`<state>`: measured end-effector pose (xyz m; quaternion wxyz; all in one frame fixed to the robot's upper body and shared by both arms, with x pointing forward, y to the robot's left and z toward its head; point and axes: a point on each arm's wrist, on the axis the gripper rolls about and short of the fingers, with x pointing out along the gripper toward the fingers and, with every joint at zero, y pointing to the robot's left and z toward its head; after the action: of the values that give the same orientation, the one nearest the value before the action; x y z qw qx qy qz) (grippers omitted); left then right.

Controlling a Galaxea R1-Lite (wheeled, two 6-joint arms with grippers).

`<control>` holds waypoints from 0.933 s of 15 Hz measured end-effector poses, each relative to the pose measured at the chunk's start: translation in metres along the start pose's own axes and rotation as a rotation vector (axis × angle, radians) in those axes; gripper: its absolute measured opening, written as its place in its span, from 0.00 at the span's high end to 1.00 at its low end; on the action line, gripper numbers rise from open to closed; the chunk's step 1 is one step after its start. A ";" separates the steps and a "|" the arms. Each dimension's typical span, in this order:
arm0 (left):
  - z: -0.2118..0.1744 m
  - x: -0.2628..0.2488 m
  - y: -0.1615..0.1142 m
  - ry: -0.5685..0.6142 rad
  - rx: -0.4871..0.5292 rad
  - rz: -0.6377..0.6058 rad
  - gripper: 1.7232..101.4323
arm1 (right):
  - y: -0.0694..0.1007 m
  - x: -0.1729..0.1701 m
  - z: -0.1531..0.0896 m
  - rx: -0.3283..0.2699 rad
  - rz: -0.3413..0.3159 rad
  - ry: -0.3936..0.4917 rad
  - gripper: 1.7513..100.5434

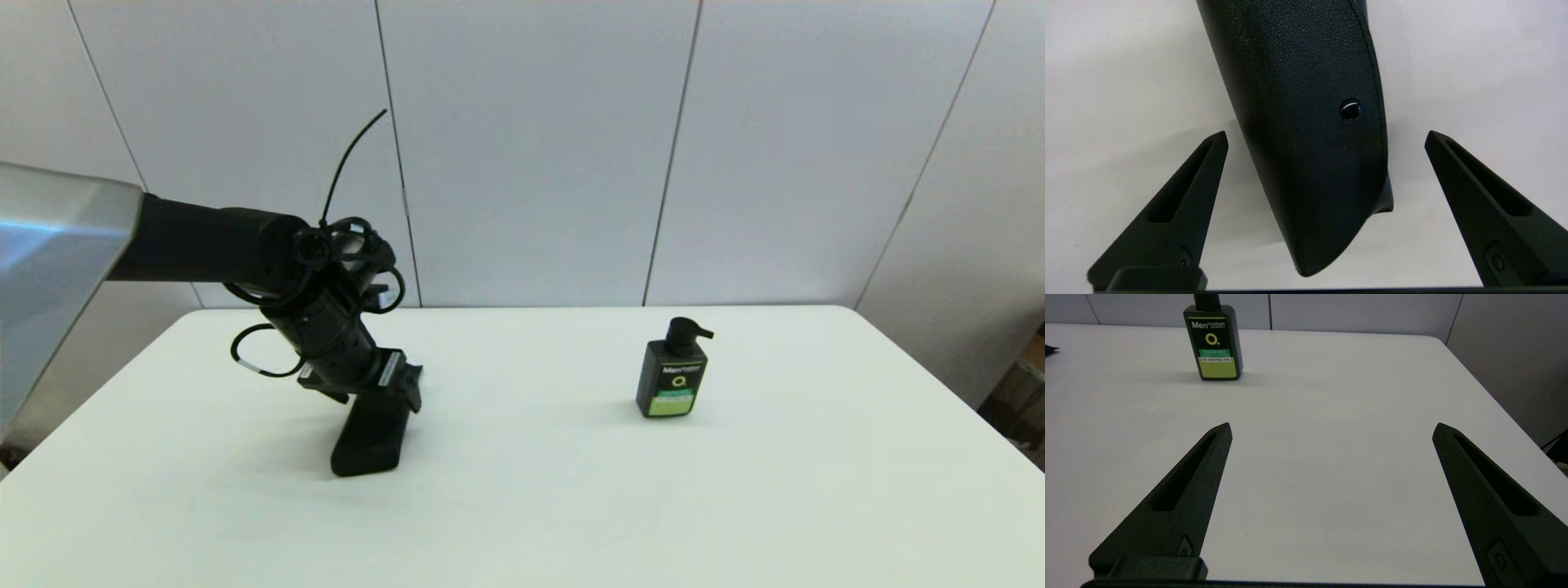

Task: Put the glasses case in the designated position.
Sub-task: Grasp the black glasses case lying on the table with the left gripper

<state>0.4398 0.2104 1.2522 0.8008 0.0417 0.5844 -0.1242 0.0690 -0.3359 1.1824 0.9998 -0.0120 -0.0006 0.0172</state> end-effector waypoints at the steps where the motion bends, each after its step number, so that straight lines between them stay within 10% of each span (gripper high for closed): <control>1: 0.000 0.002 0.000 0.006 0.000 0.001 0.04 | 0.000 0.000 0.000 0.000 0.000 0.000 0.03; 14: 0.002 0.011 0.000 0.024 -0.011 0.002 0.04 | 0.000 0.000 0.000 0.000 0.000 0.000 0.03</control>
<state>0.4450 0.2084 1.2422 0.7941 0.0396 0.5945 -0.1198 0.0690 -0.3359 1.1825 0.9998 -0.0120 -0.0008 0.0172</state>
